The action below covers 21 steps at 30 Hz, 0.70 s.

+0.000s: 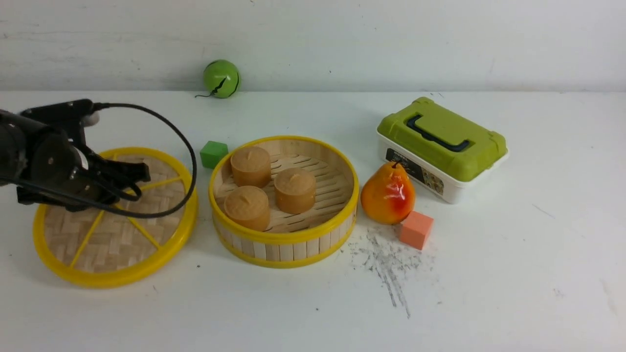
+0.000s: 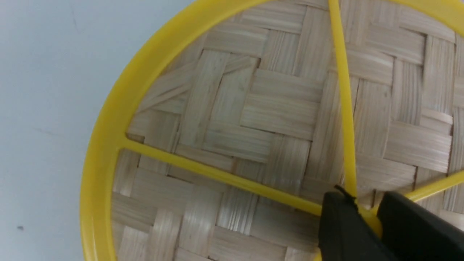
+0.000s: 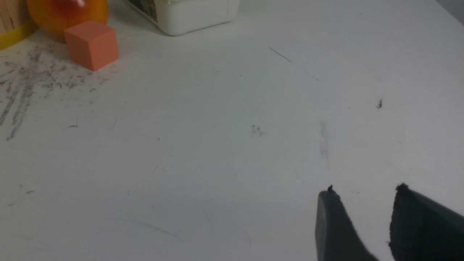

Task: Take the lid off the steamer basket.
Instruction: Use the left arm to place the steamer lid on the table

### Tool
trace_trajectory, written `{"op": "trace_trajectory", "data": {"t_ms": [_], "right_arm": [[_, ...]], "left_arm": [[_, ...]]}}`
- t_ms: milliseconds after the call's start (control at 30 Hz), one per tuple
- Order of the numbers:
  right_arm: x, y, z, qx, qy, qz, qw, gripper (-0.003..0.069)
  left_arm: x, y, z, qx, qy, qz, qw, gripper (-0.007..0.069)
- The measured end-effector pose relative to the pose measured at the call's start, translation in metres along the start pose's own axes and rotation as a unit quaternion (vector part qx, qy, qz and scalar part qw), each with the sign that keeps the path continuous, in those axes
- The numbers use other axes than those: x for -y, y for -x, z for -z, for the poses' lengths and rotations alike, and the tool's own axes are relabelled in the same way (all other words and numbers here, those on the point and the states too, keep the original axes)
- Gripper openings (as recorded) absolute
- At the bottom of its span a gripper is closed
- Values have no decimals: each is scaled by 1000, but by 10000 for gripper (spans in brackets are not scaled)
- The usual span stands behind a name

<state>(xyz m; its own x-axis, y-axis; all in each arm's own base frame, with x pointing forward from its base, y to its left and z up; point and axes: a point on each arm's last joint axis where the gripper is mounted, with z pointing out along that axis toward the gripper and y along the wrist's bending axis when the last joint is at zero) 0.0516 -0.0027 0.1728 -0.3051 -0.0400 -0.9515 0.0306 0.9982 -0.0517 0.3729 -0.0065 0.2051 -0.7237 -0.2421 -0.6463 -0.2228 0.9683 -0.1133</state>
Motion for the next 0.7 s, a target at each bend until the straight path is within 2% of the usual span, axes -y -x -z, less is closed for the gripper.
{"op": "trace_trajectory", "data": {"t_ms": [67,300,433,500,567,700], "right_arm": [[0,0,0,0,0,0,1000,240],[0,0,0,0,0,0,1000,240],[0,0,0,0,0,0,1000,240],[0,0,0,0,0,0,1000,240],[0,0,0,0,0,0,1000,240],[0,0,0,0,0,0,1000,240]], "left_arm": [[0,-2,-4,-4,1,2,1000,118],[0,-5,-9,-10,1,10,1000,274],[0,-3,-4,-21,5,29,999,328],[0,1,4,-22,9,34,999,332],[0,16,32,-9,11,46,999,317],[1,51,127,107,-22,36,993,198]]}}
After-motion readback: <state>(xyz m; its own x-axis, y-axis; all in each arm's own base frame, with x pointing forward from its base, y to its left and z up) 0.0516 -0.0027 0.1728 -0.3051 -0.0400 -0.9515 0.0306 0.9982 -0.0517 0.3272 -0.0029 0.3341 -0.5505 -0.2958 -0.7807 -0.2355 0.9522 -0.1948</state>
